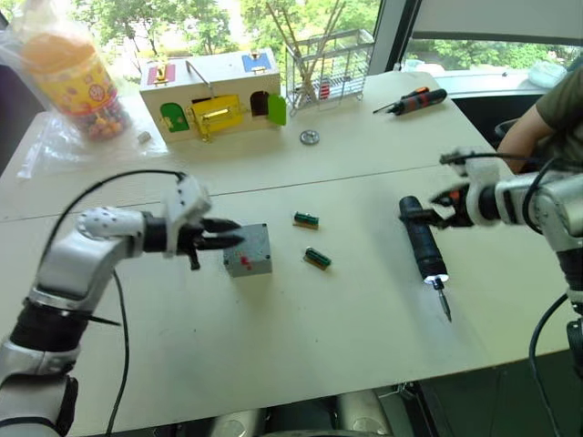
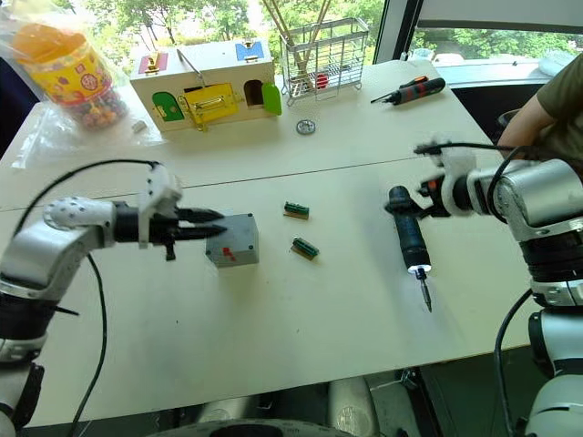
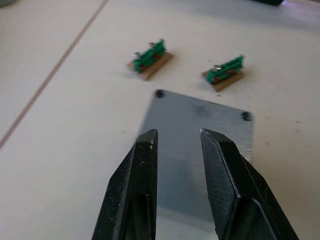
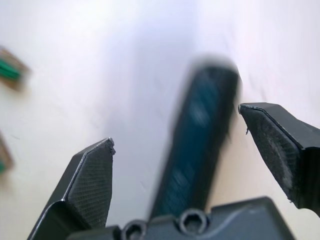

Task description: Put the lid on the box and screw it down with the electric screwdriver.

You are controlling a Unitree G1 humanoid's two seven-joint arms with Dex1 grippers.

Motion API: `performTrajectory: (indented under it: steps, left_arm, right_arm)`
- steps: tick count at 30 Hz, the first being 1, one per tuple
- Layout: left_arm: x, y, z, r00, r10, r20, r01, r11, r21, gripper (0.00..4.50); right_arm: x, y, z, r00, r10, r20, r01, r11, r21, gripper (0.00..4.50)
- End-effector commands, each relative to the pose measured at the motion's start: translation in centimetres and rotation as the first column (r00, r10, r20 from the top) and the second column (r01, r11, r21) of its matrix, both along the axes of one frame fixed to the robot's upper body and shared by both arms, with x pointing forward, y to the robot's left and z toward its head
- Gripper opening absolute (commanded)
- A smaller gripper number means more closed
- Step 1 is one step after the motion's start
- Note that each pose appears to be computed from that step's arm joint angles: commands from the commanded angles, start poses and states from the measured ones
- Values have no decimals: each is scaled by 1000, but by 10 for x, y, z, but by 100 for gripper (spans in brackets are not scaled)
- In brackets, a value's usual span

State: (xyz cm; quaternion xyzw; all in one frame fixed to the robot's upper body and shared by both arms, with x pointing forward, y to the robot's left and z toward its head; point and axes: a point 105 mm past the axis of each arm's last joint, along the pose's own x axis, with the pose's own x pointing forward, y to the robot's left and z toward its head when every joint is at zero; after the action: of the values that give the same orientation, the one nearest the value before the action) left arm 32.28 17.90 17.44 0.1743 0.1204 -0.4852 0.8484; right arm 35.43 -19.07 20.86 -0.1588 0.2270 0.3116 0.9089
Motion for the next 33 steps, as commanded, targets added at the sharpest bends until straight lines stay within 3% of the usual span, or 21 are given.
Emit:
performTrajectory:
  steps: [1,3,5,10,15,23,33]
  left_arm:
    - [13,32,8,993,107,38,-108,994,16,133]
    - [17,50,-5,985,171,20,-172,982,78,133]
    - [13,60,-23,982,190,-1,-188,968,166,133]
    - [-1,50,-35,980,192,-45,-185,975,126,133]
    - [-7,21,-54,978,205,-38,-198,972,128,133]
    - [0,8,-59,978,204,-35,-199,974,107,133]
    - [16,6,-54,980,201,2,-200,974,109,133]
  right_arm:
    - [-28,71,23,916,304,262,-322,946,28,446]
    - [-43,102,6,865,397,305,-420,908,8,446]
    - [-56,131,-25,866,440,240,-465,883,58,446]
    - [-72,161,-61,864,483,141,-497,863,85,446]
    - [-73,169,-72,885,462,62,-466,877,116,446]
    - [-66,178,-89,915,401,-38,-390,906,165,446]
    - [-86,209,-86,884,458,-95,-406,851,334,446]
